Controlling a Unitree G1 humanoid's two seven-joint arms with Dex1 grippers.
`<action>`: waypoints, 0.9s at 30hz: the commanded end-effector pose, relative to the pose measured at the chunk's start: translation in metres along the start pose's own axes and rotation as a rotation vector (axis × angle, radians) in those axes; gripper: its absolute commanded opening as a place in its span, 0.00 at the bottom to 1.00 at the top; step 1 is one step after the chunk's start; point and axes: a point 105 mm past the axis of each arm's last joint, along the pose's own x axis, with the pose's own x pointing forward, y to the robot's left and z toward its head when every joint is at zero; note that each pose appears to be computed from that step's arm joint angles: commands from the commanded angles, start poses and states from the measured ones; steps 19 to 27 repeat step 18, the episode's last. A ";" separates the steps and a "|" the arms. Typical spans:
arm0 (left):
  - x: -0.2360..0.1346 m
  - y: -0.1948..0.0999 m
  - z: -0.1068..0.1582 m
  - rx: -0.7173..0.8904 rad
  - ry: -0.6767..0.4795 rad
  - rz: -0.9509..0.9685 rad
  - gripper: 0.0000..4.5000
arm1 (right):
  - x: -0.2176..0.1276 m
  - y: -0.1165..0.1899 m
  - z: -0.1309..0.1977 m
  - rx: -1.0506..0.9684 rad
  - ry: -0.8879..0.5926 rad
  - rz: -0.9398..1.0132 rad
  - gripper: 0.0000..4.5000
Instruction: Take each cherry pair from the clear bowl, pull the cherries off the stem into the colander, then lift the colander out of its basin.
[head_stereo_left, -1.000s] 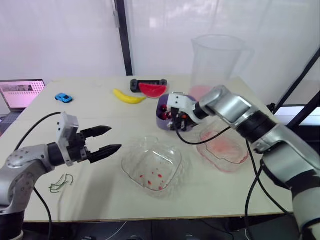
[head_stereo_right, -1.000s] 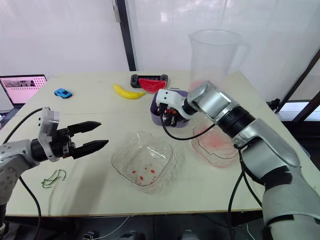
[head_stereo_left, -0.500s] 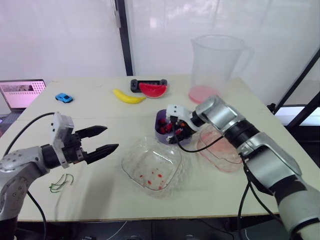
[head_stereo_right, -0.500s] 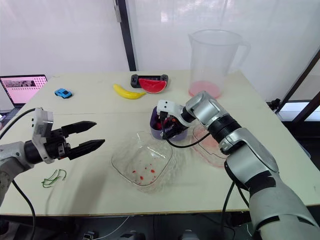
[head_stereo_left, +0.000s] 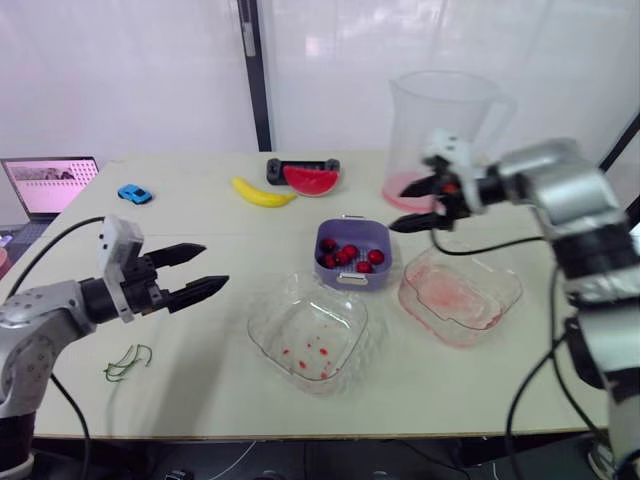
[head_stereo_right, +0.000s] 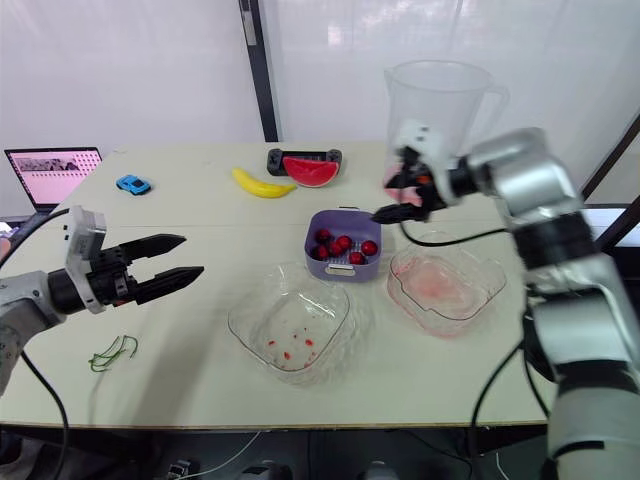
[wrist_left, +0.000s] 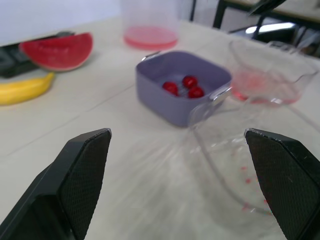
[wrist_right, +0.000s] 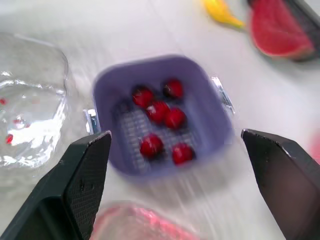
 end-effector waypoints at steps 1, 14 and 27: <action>-0.007 0.016 -0.005 0.073 0.041 0.103 1.00 | -0.045 -0.004 0.006 -0.056 -0.123 -0.134 0.99; -0.043 0.031 -0.046 0.041 0.143 0.187 1.00 | -0.149 0.024 -0.103 0.217 -0.142 -0.384 0.99; -0.048 0.027 -0.055 0.016 0.162 0.175 1.00 | -0.152 0.027 -0.119 0.213 -0.133 -0.411 0.99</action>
